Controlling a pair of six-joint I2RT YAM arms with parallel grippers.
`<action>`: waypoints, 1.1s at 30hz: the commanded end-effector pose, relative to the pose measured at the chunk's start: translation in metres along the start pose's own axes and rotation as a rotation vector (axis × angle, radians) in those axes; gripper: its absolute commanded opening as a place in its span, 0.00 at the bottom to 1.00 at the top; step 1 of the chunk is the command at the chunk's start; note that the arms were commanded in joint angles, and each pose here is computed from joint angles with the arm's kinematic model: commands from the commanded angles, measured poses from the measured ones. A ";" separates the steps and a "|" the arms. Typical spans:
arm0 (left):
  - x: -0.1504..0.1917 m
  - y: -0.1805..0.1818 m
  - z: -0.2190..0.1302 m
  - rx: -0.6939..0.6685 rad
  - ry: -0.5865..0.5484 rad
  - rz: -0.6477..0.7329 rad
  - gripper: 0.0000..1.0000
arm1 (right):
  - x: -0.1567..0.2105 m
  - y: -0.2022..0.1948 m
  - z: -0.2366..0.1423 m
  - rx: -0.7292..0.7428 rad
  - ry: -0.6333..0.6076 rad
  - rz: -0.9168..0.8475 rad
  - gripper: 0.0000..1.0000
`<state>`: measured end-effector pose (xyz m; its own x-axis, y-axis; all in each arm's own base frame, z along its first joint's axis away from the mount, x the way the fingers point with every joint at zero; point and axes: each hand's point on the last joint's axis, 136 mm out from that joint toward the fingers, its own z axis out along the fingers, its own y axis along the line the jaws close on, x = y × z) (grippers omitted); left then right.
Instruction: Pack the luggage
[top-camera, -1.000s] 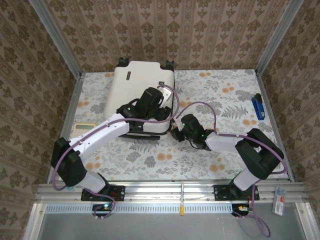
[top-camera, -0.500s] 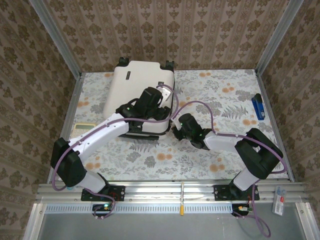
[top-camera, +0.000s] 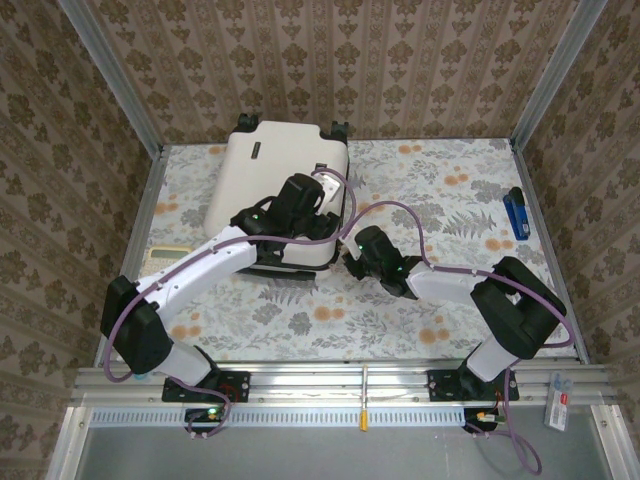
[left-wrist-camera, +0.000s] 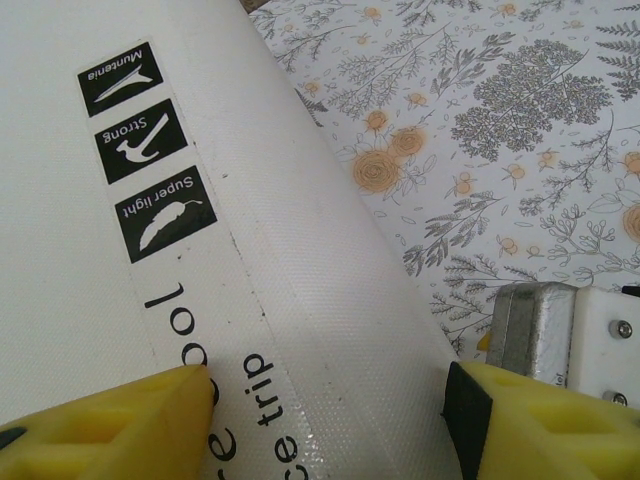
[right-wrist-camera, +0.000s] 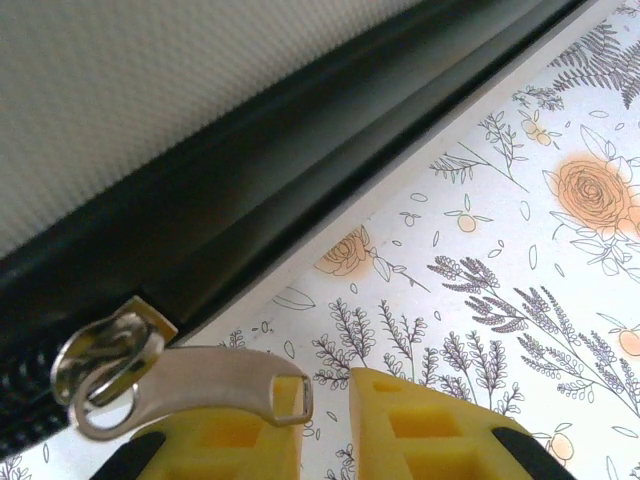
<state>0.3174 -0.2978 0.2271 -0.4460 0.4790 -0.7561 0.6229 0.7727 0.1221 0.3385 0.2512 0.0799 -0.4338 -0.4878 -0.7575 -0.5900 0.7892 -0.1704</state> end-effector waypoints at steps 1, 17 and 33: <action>0.075 -0.013 0.016 0.059 0.258 0.015 0.65 | -0.054 0.011 -0.016 -0.030 -0.143 -0.046 0.22; 0.074 -0.014 0.017 0.063 0.253 0.011 0.64 | -0.062 0.016 -0.023 -0.072 -0.148 -0.063 0.17; 0.080 -0.011 0.019 0.054 0.258 -0.025 0.64 | -0.056 0.042 -0.030 -0.223 -0.157 -0.074 0.00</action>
<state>0.3199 -0.2940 0.2266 -0.4462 0.4613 -0.7669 0.6079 0.7851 0.1186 0.3215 0.2661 0.0918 -0.4087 -0.5281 -0.7444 -0.6788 0.7211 -0.1389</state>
